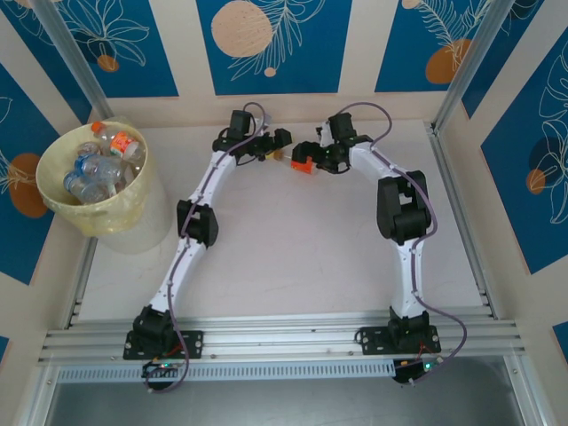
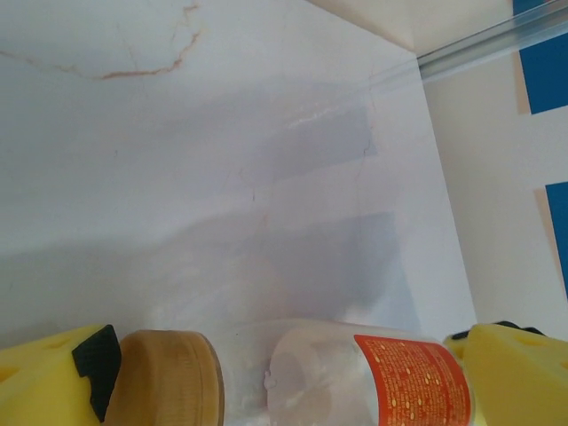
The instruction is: Put the plastic bottles in the bin
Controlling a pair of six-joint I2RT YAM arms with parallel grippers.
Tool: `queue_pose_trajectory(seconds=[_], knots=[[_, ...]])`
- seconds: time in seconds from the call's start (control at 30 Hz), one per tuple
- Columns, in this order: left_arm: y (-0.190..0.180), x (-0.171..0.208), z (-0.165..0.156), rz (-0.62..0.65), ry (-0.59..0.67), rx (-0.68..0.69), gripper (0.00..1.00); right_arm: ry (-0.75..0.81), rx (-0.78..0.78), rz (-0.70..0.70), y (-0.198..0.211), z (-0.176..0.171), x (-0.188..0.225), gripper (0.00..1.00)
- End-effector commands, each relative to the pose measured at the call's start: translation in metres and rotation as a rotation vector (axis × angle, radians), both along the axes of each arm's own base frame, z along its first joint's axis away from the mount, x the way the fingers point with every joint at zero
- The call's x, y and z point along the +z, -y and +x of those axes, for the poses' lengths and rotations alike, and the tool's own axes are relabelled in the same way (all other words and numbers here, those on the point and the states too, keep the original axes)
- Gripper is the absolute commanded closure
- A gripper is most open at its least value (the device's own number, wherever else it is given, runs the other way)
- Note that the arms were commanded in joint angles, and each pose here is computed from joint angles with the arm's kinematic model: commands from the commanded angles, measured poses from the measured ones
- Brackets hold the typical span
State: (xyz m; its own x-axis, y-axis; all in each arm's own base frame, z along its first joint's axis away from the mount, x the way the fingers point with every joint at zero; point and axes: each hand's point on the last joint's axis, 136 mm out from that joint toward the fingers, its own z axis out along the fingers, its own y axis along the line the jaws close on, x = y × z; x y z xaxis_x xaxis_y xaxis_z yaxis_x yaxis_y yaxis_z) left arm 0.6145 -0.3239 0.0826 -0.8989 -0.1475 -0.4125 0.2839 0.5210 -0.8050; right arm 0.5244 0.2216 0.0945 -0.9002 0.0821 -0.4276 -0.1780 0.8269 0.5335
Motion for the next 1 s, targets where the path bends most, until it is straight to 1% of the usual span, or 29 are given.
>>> queue_pose_trajectory(seconds=[0.0, 0.1, 0.27, 0.37, 0.47, 0.53, 0.6, 0.73, 0.8, 0.87, 0.9, 0.93, 0.97], knots=[[-0.004, 0.011, -0.023, 0.012, -0.083, -0.051, 0.0, 0.086, 0.099, -0.152, 0.009, -0.007, 0.003, 0.0], [-0.005, 0.008, -0.024, 0.02, -0.094, -0.048, 0.0, 0.155, 0.196, -0.317, 0.015, -0.006, 0.004, 0.01], [-0.007, 0.005, -0.022, 0.019, -0.103, -0.034, 0.0, 0.176, 0.353, -0.469, 0.026, -0.006, 0.005, 0.01], [-0.008, 0.005, -0.02, 0.017, -0.101, -0.03, 0.0, 0.231, 0.456, -0.554, 0.03, -0.003, 0.003, 0.01], [-0.009, 0.004, -0.018, 0.01, -0.103, -0.024, 0.0, 0.264, 0.562, -0.61, 0.032, 0.008, -0.011, 0.01], [-0.009, 0.004, -0.018, 0.007, -0.105, -0.021, 0.0, 0.263, 0.602, -0.586, 0.028, 0.017, -0.016, 0.01], [-0.009, 0.001, -0.017, 0.005, -0.11, -0.019, 0.0, 0.254, 0.653, -0.54, 0.015, 0.018, -0.022, 0.01], [-0.006, 0.003, -0.019, -0.013, -0.111, -0.031, 0.0, 0.25, 0.689, -0.523, 0.005, 0.02, -0.038, 0.0], [-0.002, 0.007, -0.02, -0.038, -0.111, -0.048, 0.0, 0.24, 0.696, -0.503, 0.003, 0.017, -0.045, 0.02], [0.002, 0.012, -0.023, -0.058, -0.111, -0.066, 0.0, 0.222, 0.704, -0.519, 0.004, 0.015, -0.055, 0.04], [0.004, 0.014, -0.024, -0.063, -0.112, -0.07, 0.0, 0.214, 0.704, -0.534, 0.005, 0.014, -0.059, 0.06], [0.004, 0.017, -0.024, -0.065, -0.109, -0.072, 0.0, 0.21, 0.7, -0.546, 0.006, 0.015, -0.062, 0.12], [0.005, 0.019, -0.024, -0.068, -0.107, -0.073, 0.0, 0.211, 0.692, -0.559, 0.006, 0.016, -0.064, 0.2]])
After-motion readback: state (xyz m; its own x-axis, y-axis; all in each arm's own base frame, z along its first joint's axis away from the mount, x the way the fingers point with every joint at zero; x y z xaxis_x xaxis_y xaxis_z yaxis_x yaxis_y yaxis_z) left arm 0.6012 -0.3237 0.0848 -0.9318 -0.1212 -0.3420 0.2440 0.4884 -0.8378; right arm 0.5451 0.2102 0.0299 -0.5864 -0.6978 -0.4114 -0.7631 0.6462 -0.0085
